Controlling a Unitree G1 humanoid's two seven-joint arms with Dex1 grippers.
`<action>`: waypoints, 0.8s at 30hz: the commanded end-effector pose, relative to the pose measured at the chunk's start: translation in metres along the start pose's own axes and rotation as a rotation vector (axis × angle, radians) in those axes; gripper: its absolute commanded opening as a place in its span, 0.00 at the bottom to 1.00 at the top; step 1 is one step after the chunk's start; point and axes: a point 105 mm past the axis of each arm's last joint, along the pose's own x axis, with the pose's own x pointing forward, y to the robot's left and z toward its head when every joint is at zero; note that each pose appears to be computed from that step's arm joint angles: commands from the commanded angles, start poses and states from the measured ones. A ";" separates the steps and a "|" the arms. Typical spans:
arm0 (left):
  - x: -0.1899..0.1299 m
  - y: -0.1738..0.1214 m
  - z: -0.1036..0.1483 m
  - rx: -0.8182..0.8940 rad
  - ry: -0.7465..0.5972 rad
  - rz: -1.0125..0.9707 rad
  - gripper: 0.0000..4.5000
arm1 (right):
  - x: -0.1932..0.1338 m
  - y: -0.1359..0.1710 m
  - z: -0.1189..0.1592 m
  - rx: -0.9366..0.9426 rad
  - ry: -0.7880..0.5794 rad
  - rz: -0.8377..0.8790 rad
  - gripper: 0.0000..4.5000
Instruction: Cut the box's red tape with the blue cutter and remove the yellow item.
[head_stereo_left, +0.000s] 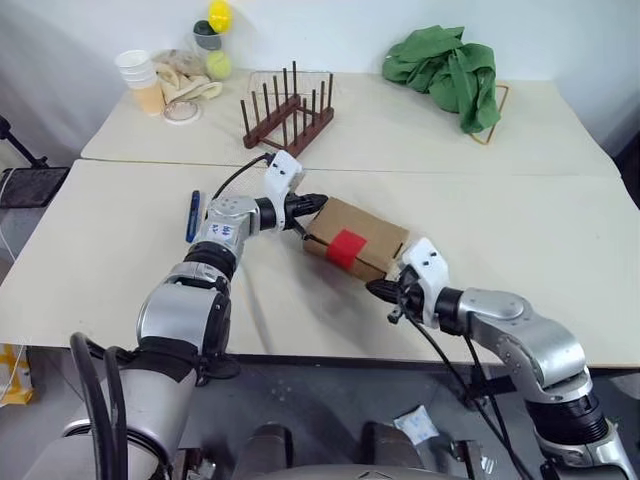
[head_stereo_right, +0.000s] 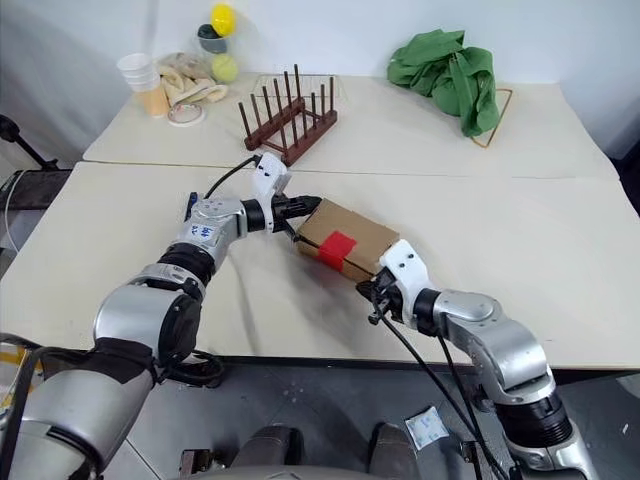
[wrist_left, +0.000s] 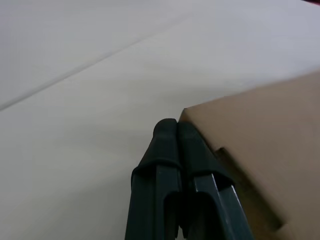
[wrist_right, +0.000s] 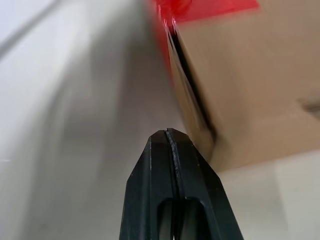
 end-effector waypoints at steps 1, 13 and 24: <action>-0.003 -0.011 -0.009 -0.038 0.000 -0.099 0.01 | -0.012 -0.023 0.010 -0.052 -0.031 -0.092 0.00; -0.049 -0.050 -0.015 -0.080 -0.104 -0.418 0.01 | -0.013 -0.060 0.010 -0.128 -0.050 -0.255 0.00; -0.055 0.015 0.026 -0.092 -0.192 -0.030 0.01 | -0.022 -0.071 0.008 -0.119 -0.025 -0.280 0.00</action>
